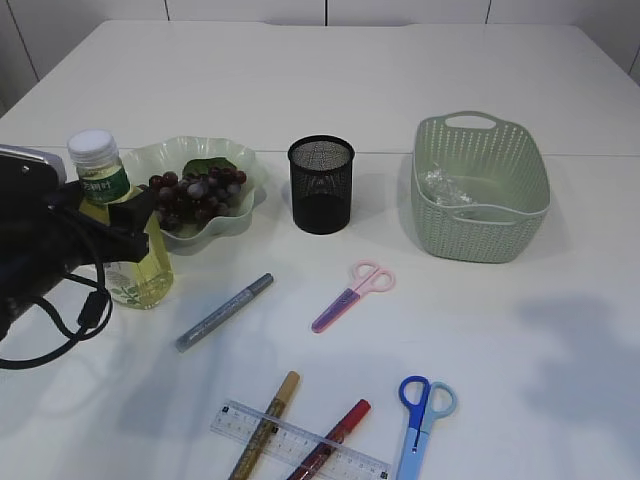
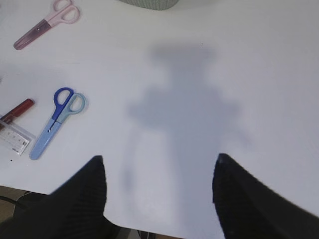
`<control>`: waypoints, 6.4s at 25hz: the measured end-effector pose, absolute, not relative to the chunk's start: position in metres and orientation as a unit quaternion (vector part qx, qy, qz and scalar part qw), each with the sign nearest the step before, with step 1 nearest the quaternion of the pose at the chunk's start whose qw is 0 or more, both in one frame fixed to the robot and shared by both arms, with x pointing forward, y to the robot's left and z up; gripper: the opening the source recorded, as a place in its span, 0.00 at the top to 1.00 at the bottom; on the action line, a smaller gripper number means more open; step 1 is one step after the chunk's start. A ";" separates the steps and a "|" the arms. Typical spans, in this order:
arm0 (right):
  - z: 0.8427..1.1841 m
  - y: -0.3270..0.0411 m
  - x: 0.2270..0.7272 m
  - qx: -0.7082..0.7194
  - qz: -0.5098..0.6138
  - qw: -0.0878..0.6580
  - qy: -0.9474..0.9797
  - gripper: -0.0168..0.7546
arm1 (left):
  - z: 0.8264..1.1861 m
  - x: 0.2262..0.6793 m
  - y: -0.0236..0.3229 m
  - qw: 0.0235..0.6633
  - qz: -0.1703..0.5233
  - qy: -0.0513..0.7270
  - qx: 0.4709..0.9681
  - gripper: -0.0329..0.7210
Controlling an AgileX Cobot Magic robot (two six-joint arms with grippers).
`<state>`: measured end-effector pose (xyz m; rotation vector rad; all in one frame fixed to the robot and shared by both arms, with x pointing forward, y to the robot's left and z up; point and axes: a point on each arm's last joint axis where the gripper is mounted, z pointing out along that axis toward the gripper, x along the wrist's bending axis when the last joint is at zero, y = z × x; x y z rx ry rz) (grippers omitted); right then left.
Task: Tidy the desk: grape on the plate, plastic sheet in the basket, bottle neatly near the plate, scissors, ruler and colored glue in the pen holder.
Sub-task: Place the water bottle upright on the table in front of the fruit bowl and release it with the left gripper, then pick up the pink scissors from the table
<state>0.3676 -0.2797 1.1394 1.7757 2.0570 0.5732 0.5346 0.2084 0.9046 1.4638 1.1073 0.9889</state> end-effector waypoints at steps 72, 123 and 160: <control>1.105 -0.262 0.416 0.717 0.166 0.052 0.675 0.34 | 1.149 0.526 0.093 0.242 0.069 0.410 0.877 0.41; 1.090 -0.257 0.432 0.678 0.142 0.028 0.721 0.34 | 0.924 0.615 -0.040 0.089 -0.028 0.378 0.921 0.45; 1.090 -0.257 0.432 0.675 0.142 0.029 0.724 0.34 | 0.892 0.615 -0.042 0.067 -0.045 0.378 0.922 0.45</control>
